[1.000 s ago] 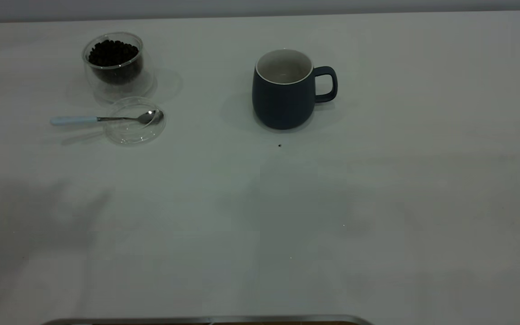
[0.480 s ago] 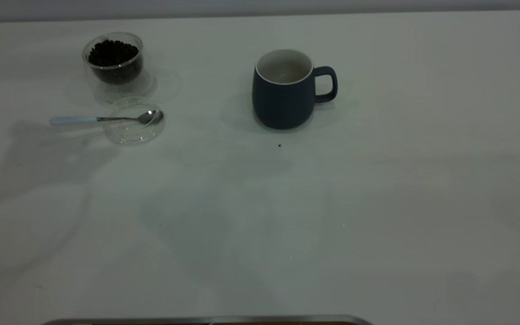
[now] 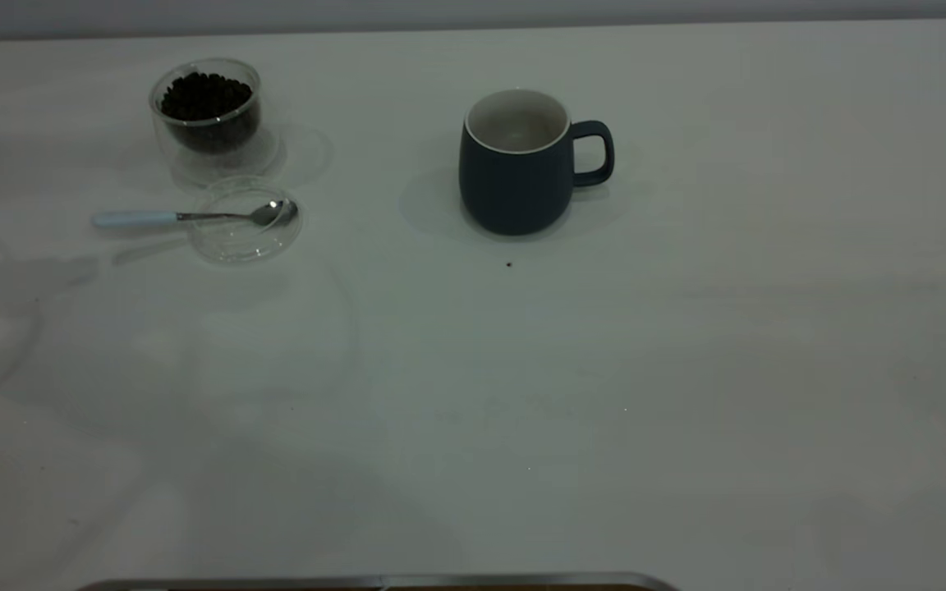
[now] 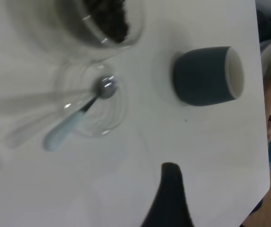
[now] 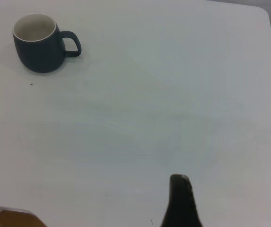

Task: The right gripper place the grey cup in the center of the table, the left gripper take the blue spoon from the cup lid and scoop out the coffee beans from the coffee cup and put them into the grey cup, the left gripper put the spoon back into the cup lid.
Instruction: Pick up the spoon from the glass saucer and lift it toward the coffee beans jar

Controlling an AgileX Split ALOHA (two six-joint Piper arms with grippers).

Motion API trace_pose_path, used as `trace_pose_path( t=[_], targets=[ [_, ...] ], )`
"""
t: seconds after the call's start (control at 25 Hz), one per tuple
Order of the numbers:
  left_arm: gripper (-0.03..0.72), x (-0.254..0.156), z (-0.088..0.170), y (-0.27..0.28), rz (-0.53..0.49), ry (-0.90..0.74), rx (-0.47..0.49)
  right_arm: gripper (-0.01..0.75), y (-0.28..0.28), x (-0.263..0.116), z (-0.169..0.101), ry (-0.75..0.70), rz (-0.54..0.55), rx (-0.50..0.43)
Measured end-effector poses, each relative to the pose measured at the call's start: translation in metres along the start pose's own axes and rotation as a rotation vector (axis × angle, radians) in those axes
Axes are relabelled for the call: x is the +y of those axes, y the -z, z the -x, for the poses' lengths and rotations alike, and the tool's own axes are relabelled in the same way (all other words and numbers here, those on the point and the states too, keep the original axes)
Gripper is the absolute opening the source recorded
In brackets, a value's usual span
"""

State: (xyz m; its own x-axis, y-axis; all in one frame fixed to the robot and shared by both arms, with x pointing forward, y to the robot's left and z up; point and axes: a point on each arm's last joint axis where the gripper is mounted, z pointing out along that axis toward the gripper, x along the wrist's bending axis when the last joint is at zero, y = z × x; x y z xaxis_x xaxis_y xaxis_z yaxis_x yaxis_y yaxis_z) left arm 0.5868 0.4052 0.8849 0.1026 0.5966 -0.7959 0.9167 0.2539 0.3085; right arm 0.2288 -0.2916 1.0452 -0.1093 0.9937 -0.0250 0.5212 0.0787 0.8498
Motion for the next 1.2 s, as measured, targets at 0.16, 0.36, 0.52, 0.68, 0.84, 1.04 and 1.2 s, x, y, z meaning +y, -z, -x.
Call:
trace_pose_path(
  t=[0.16, 0.36, 0.52, 0.68, 0.84, 1.04, 1.2],
  targets=[
    [0.713, -0.006, -0.033, -0.012, -0.041, 0.041, -0.033, 0.592, 0.0, 0.0, 0.0, 0.0, 0.0, 0.0],
    [0.713, -0.004, -0.061, -0.027, -0.076, 0.06, -0.044, 0.592, 0.0, 0.0, 0.0, 0.0, 0.0, 0.0],
    [0.713, -0.007, -0.079, -0.036, -0.112, 0.091, -0.049, 0.592, 0.0, 0.0, 0.0, 0.0, 0.0, 0.0],
    [0.713, -0.009, -0.093, -0.045, -0.127, 0.118, -0.062, 0.592, 0.0, 0.0, 0.0, 0.0, 0.0, 0.0],
    [0.713, -0.013, -0.106, -0.054, -0.139, 0.139, -0.073, 0.592, 0.0, 0.0, 0.0, 0.0, 0.0, 0.0],
    [0.713, -0.014, -0.113, -0.066, -0.159, 0.141, -0.09, 0.592, 0.0, 0.0, 0.0, 0.0, 0.0, 0.0],
    [0.71, -0.011, -0.113, -0.081, -0.163, 0.132, -0.105, 0.592, 0.0, 0.0, 0.0, 0.0, 0.0, 0.0]
  ],
)
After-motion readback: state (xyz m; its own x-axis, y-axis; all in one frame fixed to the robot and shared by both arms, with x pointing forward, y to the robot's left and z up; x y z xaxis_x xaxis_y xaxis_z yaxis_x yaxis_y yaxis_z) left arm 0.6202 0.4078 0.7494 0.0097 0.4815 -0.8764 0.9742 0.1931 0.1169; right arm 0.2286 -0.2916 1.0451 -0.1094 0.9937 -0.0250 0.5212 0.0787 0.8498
